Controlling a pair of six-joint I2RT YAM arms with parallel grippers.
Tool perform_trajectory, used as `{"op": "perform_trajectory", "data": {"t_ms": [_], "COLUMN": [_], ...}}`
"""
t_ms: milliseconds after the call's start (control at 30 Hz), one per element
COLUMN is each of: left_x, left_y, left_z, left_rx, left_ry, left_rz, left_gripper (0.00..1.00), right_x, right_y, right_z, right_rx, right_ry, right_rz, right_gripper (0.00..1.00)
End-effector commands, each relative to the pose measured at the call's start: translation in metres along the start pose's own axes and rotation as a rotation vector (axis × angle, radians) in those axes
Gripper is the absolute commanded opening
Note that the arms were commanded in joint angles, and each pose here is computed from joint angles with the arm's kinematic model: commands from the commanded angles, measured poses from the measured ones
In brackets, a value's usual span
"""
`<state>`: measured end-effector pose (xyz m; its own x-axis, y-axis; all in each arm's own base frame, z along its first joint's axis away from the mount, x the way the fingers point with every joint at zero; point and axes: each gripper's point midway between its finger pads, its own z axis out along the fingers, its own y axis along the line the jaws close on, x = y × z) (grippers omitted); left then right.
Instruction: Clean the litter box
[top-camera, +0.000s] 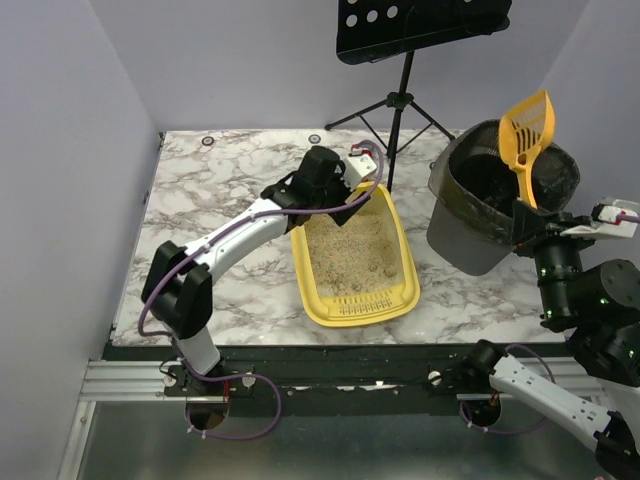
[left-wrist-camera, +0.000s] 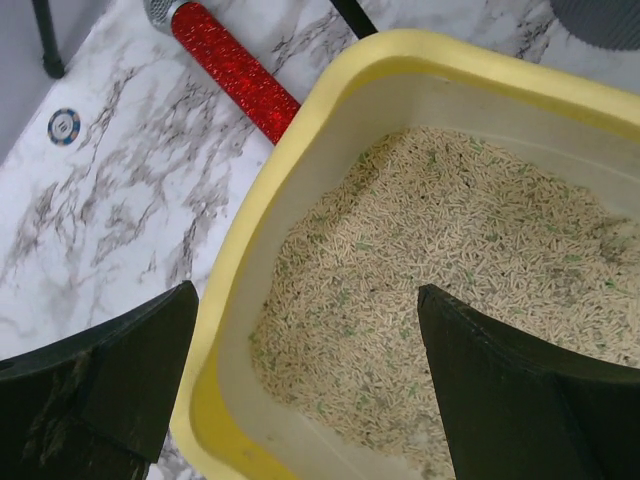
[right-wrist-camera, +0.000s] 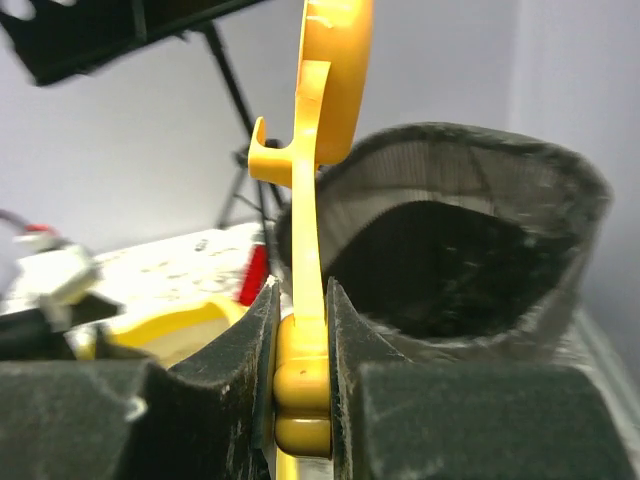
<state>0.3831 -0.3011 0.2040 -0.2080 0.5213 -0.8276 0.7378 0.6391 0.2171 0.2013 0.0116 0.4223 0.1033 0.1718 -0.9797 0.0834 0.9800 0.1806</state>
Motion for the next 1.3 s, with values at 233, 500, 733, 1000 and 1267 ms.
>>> {"op": "perform_trajectory", "data": {"t_ms": [233, 500, 733, 1000, 1267], "left_x": [0.021, 0.049, 0.071, 0.103, 0.165], "left_y": [0.004, 0.005, 0.010, 0.022, 0.040], "left_z": [0.065, 0.079, 0.064, 0.008, -0.048], "left_rx": [0.186, 0.207, 0.130, -0.154, -0.510], "left_ry": [0.141, 0.224, 0.292, 0.336, 0.545], "left_rz": [0.236, 0.284, 0.183, -0.142, -0.304], "left_gripper": [0.86, 0.63, 0.30, 0.22, 0.15], "right_x": [0.023, 0.052, 0.062, 0.086, 0.130], "right_y": [0.078, 0.077, 0.086, 0.107, 0.120], "right_z": [-0.031, -0.025, -0.027, -0.028, -0.037], "right_rx": [-0.450, -0.409, -0.450, -0.525, -0.493], "right_ry": [0.124, 0.180, 0.206, 0.285, 0.551], "right_rz": [0.228, 0.182, 0.180, 0.155, 0.178], "right_gripper": [0.01, 0.01, 0.01, 0.01, 0.01]}}
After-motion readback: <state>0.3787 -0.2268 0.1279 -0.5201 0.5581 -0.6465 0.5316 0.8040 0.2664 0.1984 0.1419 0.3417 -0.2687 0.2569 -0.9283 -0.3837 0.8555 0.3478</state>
